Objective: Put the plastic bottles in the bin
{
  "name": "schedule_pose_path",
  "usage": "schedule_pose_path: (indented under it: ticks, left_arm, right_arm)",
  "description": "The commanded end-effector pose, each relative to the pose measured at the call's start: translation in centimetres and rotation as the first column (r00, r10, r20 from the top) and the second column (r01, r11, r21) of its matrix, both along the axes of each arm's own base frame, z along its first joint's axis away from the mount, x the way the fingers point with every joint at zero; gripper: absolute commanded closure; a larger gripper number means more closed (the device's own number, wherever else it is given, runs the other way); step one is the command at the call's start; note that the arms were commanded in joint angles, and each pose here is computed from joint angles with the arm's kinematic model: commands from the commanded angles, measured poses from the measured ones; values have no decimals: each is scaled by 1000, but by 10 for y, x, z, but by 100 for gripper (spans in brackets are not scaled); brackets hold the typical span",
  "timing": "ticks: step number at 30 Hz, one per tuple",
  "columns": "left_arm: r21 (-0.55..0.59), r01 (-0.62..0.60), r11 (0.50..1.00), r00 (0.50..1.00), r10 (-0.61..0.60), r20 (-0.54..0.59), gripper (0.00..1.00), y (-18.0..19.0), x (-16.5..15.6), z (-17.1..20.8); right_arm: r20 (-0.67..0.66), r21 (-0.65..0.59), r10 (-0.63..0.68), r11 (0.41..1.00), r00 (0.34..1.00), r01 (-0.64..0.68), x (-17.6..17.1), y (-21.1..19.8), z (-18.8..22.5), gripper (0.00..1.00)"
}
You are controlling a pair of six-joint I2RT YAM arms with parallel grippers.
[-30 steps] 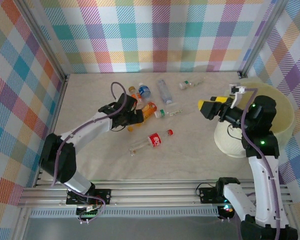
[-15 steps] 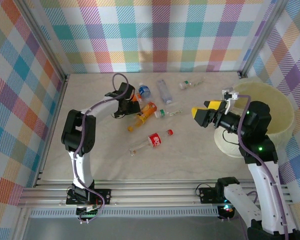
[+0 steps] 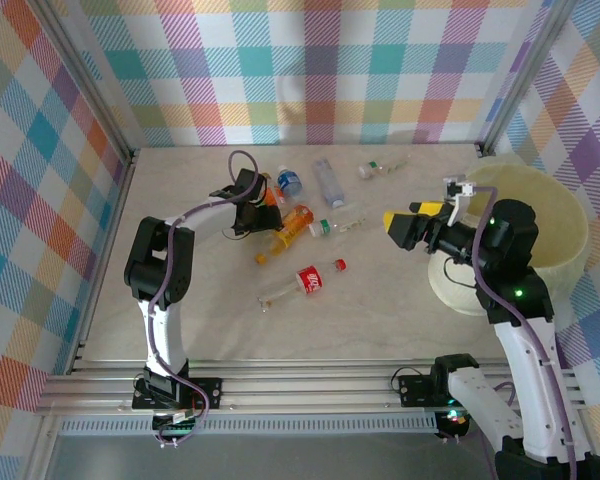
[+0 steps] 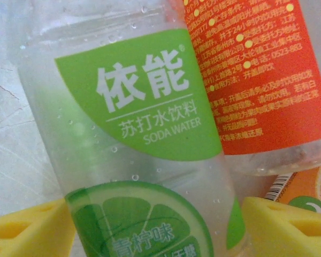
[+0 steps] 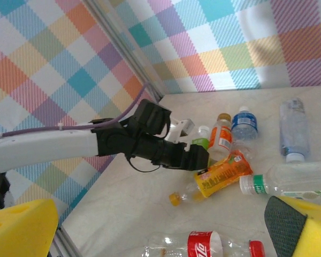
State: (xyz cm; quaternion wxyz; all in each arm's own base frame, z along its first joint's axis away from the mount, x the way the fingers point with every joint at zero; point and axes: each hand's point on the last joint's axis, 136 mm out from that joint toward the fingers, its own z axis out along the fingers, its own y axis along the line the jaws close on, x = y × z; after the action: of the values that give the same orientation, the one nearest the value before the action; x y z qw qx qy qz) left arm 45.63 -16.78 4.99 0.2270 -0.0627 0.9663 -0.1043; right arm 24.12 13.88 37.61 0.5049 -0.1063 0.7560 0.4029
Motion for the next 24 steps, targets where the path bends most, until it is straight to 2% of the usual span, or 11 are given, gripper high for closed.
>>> schedule_pose_path:
  ticks: [1, 4, 10, 16, 24]
  left_arm:
    - [25, 6, 1000, 1000, -5, -28, 25, 7, -4, -20]
    - [31, 2, 1000, 1000, -1, -27, 32, 8, -4, -22]
    - [29, 19, 999, 1000, -19, -7, 44, 8, -5, -13]
    - [28, 24, 999, 998, -26, 57, 49, 12, -9, 7]
    - [11, 8, 1000, 988, -10, 152, 51, 21, -25, 49]
  right_arm:
    - [-48, 7, -101, 995, 994, 101, 12, -11, -5, 0]
    - [-131, 11, -236, 971, 963, 239, 26, -29, -19, 0]
    - [-171, 62, -256, 961, 952, 269, 27, -30, -18, 0]
    - [-27, 162, -59, 985, 998, 62, 6, -3, 6, 0]
    - [-107, 191, 11, 982, 994, 9, 14, 9, -3, 0]
